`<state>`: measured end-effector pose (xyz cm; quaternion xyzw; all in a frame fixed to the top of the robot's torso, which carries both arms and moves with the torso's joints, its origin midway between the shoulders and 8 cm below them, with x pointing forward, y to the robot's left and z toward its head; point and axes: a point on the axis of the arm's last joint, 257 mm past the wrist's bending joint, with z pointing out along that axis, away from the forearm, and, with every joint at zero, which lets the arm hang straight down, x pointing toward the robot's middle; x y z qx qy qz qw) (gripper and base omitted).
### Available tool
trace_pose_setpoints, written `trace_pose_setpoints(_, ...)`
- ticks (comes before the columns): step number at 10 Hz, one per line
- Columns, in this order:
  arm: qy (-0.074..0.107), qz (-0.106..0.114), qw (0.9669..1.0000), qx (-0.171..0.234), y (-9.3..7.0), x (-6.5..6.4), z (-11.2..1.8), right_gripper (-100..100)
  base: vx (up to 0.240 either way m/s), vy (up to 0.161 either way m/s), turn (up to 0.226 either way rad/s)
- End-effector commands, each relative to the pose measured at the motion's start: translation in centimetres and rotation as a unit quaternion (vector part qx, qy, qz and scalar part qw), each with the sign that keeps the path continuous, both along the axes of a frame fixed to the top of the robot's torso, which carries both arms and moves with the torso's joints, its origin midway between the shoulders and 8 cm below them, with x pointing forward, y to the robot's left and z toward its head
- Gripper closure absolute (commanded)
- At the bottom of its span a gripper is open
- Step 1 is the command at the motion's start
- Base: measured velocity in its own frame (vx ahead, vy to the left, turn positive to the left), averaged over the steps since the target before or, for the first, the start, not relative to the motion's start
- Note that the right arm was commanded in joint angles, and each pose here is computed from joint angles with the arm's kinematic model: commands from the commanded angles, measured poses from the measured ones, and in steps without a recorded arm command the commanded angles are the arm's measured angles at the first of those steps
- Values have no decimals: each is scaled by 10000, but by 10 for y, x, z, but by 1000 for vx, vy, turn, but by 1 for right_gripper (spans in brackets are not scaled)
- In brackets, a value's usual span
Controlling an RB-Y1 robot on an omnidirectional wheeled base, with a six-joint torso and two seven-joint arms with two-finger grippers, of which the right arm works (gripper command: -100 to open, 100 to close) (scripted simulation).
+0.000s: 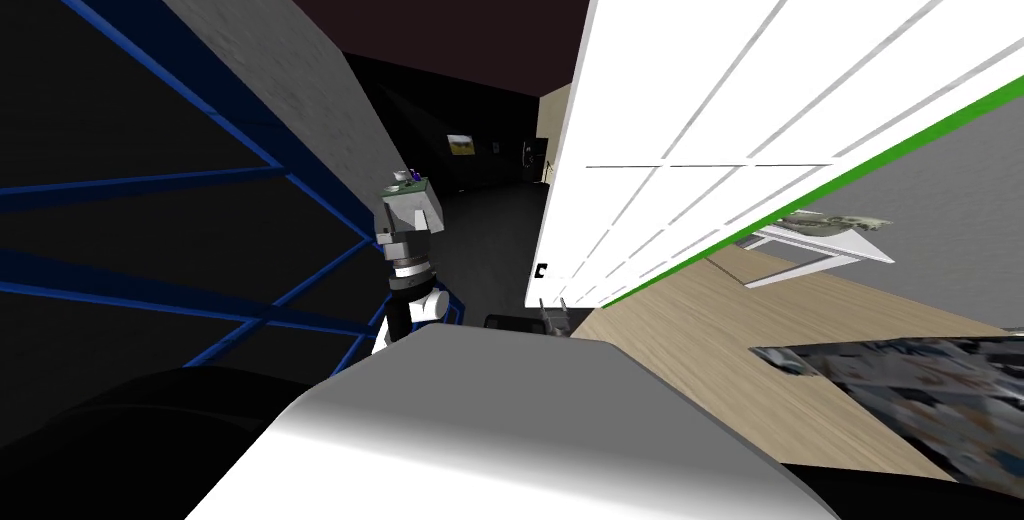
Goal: Push the door open
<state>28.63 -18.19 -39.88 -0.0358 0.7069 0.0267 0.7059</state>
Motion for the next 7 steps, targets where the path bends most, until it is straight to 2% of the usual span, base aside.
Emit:
trace_pose_setpoints(1,24,61,9999,-131,-9,0,-2,-100,94,10,24)
trace_pose_setpoints(4,34,82,9997,-224,-17,7,-3,-100,228,13,19)
trace_pose_setpoints(7,-5,-37,10000,-38,-7,19,0,-100,209,40,0)
